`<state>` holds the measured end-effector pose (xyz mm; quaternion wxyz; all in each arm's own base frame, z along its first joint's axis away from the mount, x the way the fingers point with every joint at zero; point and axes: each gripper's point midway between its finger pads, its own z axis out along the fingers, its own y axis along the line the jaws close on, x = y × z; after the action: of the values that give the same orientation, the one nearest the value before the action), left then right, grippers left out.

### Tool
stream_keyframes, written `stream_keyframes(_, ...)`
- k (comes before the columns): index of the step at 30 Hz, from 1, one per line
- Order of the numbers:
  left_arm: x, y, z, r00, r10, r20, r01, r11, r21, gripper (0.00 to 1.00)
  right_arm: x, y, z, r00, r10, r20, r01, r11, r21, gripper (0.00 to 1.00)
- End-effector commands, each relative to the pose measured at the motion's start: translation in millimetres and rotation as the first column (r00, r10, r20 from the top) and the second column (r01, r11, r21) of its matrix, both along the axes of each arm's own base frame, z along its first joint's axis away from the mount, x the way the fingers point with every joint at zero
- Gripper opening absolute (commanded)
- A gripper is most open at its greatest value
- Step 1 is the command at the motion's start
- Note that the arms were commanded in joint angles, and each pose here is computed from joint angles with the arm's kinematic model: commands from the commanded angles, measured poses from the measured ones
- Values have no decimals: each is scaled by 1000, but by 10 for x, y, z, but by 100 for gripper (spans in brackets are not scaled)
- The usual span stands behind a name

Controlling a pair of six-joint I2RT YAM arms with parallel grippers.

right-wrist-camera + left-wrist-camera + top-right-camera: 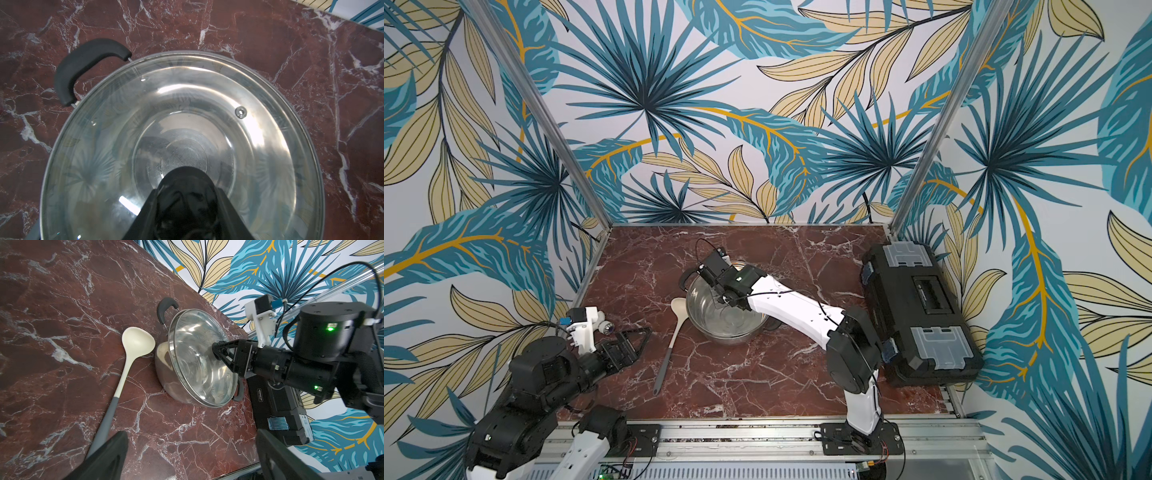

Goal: Stir the soup with a spoon
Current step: Pick up the lid from the pan, then place the lid at the center of the board.

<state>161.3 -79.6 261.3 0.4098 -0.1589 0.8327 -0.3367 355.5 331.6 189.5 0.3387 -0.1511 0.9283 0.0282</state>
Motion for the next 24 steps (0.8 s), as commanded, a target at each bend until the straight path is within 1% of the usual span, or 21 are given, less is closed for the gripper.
stream_keyframes(1,7,-16,97,999,-7,35,7,1000,-11,100,1,-144,651,990,-11,140,4,999,46,23)
stream_keyframes(5,6,-15,92,999,-7,31,7,1000,-10,100,3,-384,887,981,-35,191,31,999,21,23)
stream_keyframes(9,-11,-13,70,1000,-10,22,10,1000,-4,100,68,-836,1021,975,-103,198,97,994,40,23)
stream_keyframes(11,-16,-12,45,1000,-13,15,13,1000,3,100,118,-1115,1018,971,-154,185,145,988,59,23)
stream_keyframes(13,-19,-8,17,1000,-13,9,13,1000,8,100,166,-1407,959,965,-209,157,198,977,81,23)
stream_keyframes(17,-2,-19,-35,1000,-15,-1,15,1000,5,100,283,-1848,802,950,-294,106,283,953,113,23)
stream_keyframes(24,14,3,-180,999,-12,-30,13,999,38,100,586,-2271,308,923,-385,-11,383,916,118,24)
